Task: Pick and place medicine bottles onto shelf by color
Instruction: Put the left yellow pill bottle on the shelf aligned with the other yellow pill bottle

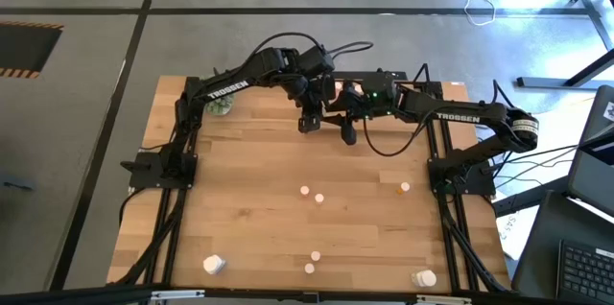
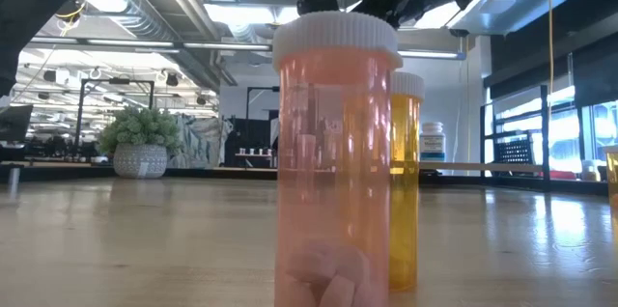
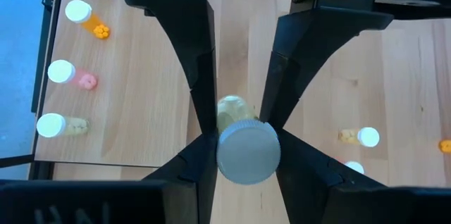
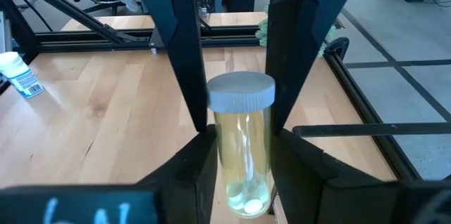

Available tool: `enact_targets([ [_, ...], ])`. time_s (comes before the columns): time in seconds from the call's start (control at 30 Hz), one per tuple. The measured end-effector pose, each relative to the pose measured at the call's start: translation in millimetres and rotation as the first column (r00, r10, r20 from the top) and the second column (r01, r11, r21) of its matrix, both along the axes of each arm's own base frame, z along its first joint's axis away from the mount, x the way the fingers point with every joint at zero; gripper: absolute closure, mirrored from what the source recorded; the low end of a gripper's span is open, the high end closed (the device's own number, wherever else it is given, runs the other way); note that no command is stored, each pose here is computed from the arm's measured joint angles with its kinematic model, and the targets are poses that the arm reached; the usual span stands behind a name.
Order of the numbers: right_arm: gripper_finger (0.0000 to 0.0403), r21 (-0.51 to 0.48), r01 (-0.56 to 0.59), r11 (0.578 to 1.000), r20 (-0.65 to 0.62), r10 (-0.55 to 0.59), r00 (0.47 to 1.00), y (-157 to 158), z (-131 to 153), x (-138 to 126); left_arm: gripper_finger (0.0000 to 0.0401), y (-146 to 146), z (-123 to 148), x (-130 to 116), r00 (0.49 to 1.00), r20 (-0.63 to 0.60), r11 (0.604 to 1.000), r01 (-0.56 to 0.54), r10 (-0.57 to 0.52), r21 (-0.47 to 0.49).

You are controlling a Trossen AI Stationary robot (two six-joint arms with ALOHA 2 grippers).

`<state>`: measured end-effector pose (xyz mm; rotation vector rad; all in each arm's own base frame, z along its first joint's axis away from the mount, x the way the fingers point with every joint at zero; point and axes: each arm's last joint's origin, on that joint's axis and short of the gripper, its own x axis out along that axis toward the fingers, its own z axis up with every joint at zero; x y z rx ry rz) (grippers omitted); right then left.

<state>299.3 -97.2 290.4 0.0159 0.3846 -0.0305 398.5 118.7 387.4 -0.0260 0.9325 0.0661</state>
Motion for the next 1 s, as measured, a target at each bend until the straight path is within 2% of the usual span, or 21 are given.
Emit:
enact_targets([
  [0.3, 0.0281, 0.001, 0.0, 1.0, 0.0, 0.0, 1.0, 0.0, 0.0, 0.0, 0.0282, -0.3, -0.1, 0.0, 1.0, -0.002, 1.0, 0.002, -0.002, 0.004],
  [0.57, 0.0281, 0.001, 0.0, 1.0, 0.0, 0.0, 1.0, 0.0, 0.0, 0.0, 0.0281, -6.5, 0.3, 2.6, 1.0, -0.009, 0.998, -0.015, 0.016, 0.06],
  [0.7, 0.0281, 0.002, -0.002, 1.0, 0.0, 0.002, 1.0, 0.2, 0.0, -0.1, 0.0272, -11.2, 0.5, 4.3, 1.0, -0.009, 0.996, 0.011, -0.01, 0.084],
  [0.83, 0.0281, 0.002, 0.0, 1.0, -0.001, 0.0, 1.0, 0.0, -0.1, -0.2, 0.0256, -11.8, 0.7, 4.7, 1.0, -0.016, 0.993, -0.011, 0.013, 0.122],
  [1.0, 0.0281, 0.001, 0.001, 1.0, -0.002, -0.001, 1.0, 0.0, -0.1, -0.1, 0.0245, -11.5, 0.8, 4.8, 1.0, -0.015, 0.992, -0.014, 0.016, 0.124],
])
